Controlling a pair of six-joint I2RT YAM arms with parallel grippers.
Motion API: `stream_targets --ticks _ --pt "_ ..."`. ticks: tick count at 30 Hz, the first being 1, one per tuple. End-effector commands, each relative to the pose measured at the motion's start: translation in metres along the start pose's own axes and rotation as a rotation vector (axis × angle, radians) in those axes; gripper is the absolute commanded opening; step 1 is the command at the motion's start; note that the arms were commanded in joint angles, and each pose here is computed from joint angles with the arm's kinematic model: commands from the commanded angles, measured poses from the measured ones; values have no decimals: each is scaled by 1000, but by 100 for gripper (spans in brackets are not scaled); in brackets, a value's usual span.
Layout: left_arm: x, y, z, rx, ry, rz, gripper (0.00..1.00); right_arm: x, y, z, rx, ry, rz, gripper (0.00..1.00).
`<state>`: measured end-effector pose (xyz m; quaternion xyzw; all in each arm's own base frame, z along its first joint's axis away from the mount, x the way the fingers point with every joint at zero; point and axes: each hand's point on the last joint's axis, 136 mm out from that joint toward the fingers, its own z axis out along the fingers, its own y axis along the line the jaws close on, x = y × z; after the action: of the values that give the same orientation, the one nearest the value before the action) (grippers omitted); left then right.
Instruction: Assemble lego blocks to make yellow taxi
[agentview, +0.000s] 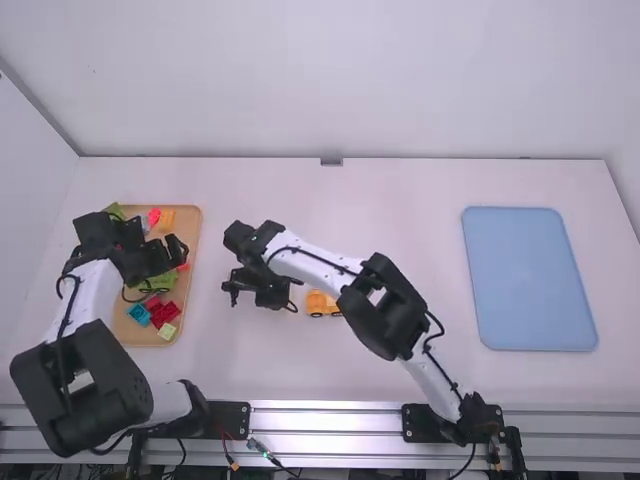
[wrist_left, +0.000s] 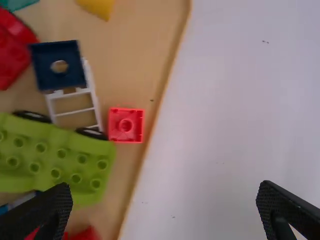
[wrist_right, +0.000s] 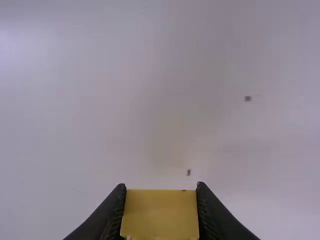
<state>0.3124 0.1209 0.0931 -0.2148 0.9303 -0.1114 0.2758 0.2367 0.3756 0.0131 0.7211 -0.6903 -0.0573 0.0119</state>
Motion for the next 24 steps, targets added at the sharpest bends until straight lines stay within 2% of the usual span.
stream_targets --ticks 1,4,5,9,18,24 --pt "2 -1 -3 37 -1 -16 99 -2 -14 -3 29 1 4 0" --pt "1 -2 -5 57 -5 -12 99 1 -16 -2 22 4 13 6" --pt "1 -3 -4 58 -4 -10 99 1 -16 -2 21 3 14 12" --pt "2 -3 -4 58 -2 -11 99 2 -17 -3 0 -15 26 23" --pt "3 -3 -4 58 2 -13 99 -3 -13 0 -23 -35 23 24" --pt "4 -3 -4 58 6 -15 99 2 -14 15 -37 -4 29 29"
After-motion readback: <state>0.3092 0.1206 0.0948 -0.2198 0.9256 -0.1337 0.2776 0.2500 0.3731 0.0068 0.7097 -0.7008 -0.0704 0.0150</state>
